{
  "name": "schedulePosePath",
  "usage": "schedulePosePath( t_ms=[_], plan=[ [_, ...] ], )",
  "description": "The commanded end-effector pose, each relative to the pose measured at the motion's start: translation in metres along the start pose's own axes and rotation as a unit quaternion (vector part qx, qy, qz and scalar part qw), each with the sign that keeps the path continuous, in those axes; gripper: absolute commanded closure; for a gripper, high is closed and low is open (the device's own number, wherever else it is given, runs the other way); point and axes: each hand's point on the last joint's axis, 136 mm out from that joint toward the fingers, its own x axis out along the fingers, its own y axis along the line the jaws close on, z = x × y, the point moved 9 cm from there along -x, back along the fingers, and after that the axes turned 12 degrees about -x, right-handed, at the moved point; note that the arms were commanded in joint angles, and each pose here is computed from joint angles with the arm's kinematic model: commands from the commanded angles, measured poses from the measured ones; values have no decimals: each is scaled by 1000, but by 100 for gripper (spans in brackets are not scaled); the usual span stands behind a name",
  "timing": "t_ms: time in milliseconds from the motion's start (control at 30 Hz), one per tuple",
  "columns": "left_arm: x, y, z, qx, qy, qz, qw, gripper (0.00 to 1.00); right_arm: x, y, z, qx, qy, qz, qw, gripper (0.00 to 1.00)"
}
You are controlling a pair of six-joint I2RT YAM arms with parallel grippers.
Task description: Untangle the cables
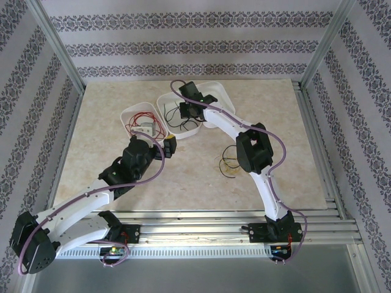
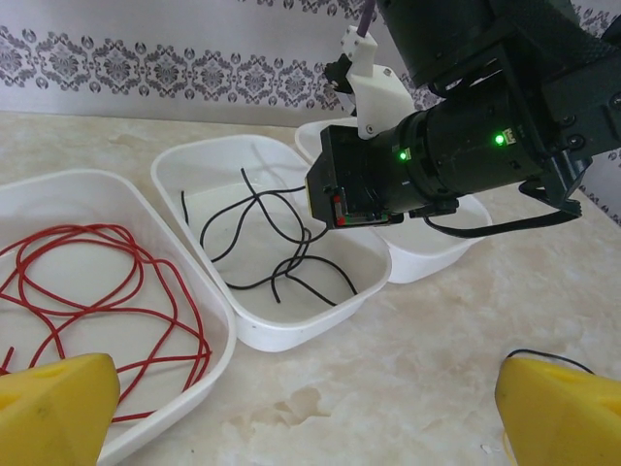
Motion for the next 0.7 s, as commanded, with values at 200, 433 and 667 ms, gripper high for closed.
schedulePosePath(
  t_ms=[200, 433, 667],
  plan=[
    [6, -6, 6, -22, -2, -18, 1000, 1, -36, 4, 8, -20, -20, 10, 1000, 62],
    [10, -9, 7, -19, 2, -22, 1000, 1, -76, -8, 3, -5, -46, -19, 999, 58],
    [26, -18, 3, -6, 37, -28, 999, 1, -127, -36, -23, 18, -55, -40, 998, 56]
  ],
)
